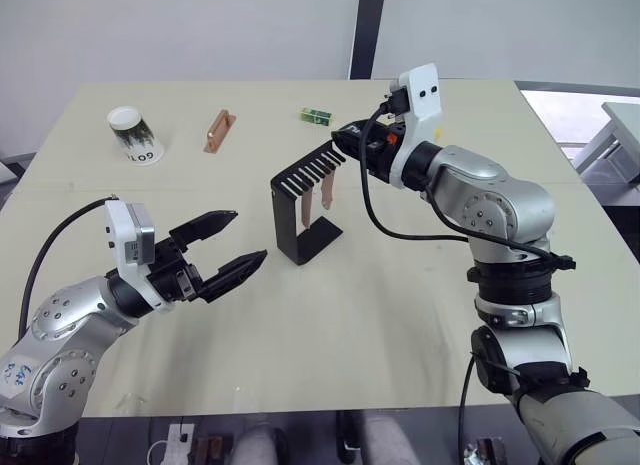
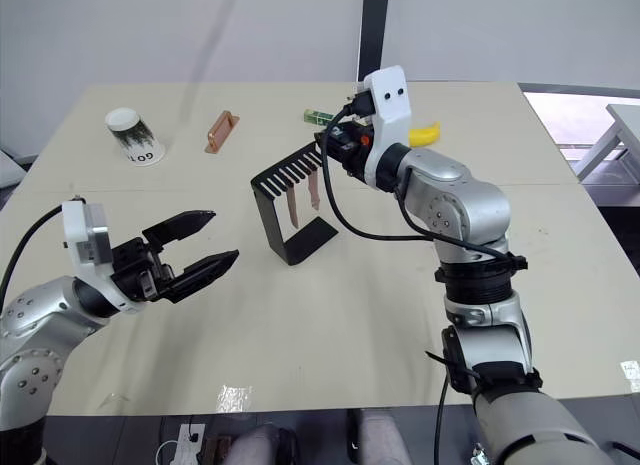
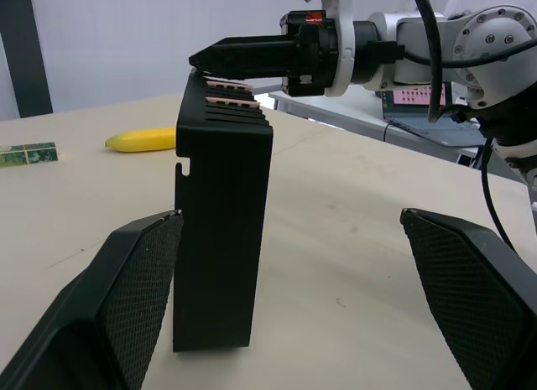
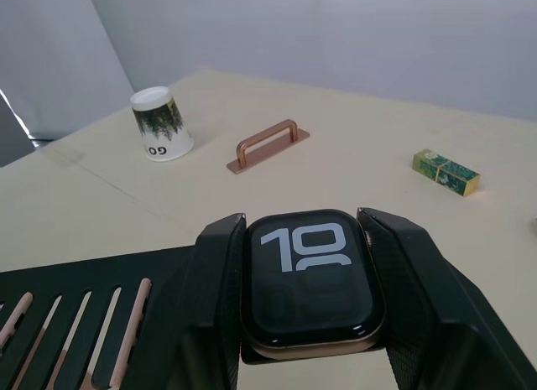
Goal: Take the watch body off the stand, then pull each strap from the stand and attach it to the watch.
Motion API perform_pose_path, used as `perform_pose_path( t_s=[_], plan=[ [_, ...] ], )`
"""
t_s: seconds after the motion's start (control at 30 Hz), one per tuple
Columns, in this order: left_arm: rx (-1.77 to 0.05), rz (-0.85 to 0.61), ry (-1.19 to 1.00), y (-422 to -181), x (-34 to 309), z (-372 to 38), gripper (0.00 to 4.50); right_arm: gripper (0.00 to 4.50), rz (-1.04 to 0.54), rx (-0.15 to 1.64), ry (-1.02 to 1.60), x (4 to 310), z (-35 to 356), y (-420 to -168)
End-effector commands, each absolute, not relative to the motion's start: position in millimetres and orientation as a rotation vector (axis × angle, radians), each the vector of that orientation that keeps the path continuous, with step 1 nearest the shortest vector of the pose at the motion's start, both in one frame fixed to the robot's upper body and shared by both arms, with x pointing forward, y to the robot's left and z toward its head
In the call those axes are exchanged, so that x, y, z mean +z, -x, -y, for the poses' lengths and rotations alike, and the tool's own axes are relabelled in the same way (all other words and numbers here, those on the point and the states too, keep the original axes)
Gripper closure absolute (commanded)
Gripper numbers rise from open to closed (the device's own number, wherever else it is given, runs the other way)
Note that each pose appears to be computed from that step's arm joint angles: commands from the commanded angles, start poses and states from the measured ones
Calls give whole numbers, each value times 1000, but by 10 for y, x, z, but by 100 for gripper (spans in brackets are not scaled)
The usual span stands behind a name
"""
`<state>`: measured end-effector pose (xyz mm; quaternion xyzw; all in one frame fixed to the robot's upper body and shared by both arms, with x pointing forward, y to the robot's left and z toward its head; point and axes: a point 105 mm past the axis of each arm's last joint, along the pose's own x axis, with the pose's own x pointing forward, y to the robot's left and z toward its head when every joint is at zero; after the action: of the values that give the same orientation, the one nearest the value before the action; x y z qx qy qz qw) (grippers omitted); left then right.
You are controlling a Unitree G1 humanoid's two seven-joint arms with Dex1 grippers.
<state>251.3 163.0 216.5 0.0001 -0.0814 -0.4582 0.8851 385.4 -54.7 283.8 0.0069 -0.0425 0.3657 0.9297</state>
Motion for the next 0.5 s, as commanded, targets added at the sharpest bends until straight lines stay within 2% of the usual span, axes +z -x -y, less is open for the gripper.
perform_pose_path(
  t_s=[0.03, 0.3, 0.4, 0.5],
  plan=[
    [-953, 216, -23, -2473, 2247, -1631, 0, 290, 216, 795, -45, 3108, 561, -3728],
    [-958, 213, -23, -2485, 2239, -1627, 0, 290, 262, 784, -68, 3171, 658, -3716],
    [-959, 214, -25, -2476, 2242, -1627, 0, 290, 352, 797, -50, 3285, 792, -3599],
    [-977, 212, -32, -2460, 2245, -1622, 0, 290, 384, 756, -2, 3265, 1033, -3508]
  ],
)
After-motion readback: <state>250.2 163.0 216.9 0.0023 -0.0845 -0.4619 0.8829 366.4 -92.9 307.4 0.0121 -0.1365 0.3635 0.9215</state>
